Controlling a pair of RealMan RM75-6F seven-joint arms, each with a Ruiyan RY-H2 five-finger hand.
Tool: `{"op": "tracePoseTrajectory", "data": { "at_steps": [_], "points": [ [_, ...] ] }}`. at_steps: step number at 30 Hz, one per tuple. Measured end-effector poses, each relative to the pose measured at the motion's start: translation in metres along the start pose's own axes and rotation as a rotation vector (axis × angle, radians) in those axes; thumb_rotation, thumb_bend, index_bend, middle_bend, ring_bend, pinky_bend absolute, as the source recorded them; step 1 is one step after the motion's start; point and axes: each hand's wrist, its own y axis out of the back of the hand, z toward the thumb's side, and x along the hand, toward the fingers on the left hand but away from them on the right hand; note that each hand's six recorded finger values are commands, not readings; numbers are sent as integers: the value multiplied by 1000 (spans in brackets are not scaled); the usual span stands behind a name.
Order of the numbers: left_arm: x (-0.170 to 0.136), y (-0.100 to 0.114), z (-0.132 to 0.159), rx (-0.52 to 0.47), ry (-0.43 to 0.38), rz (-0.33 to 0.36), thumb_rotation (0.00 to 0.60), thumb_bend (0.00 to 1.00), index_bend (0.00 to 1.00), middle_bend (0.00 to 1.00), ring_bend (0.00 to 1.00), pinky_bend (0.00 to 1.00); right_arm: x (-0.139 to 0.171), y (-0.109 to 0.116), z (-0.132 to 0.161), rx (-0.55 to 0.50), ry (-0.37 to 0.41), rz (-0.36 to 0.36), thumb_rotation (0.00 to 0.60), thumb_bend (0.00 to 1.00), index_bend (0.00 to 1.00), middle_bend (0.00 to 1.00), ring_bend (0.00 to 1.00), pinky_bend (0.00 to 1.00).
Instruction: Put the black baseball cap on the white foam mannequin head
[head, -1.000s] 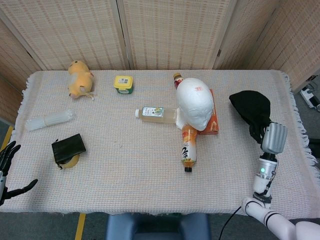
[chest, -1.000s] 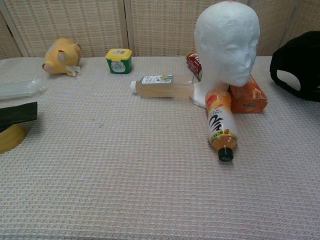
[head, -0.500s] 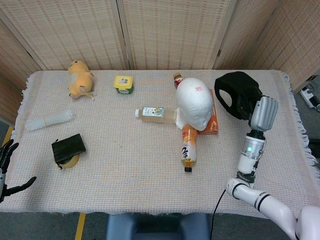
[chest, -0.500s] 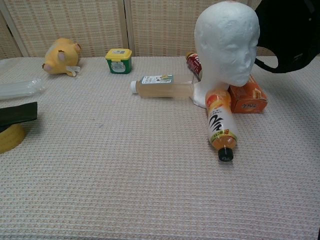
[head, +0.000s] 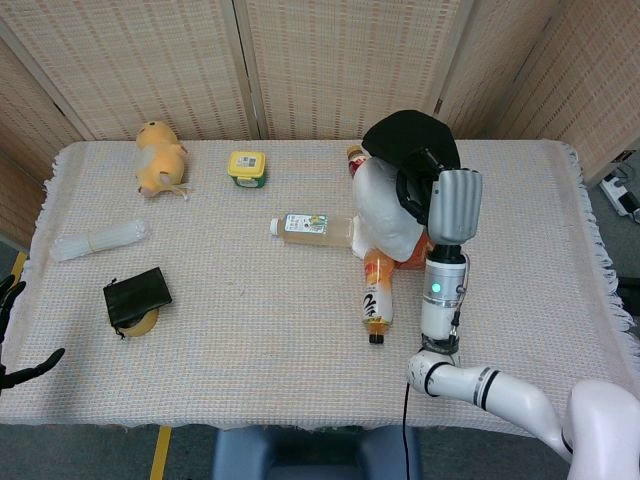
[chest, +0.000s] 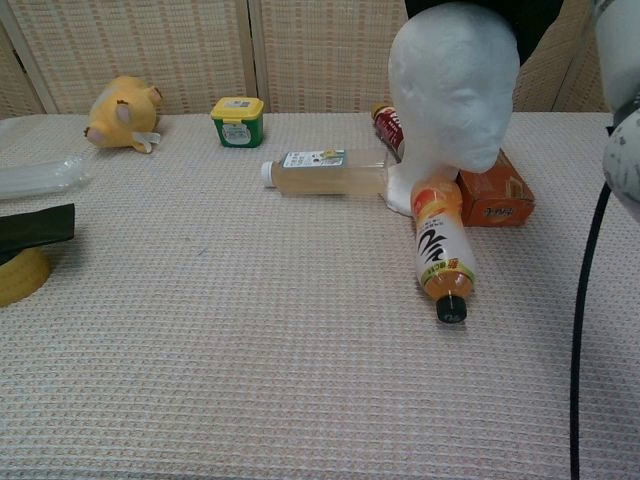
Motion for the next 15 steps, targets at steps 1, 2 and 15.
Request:
{"op": "tracePoseTrajectory", "data": {
  "at_steps": [1,2,15],
  "points": [
    [0,0,0,1,1,2,600,198,26,0,35,213,4,-5,6,1,16,12,600,442,798,1000,1000,1000],
    [0,1,0,0,1,5,600,198,27,0,35,213,7,-8,10,3,30,21,600,442,798,1000,1000,1000],
    [-2,6,0,-19,2,19,600,196,27,0,35,214,65,-40,5,147,183,151,600,431,803,1000,1000,1000]
  ]
}}
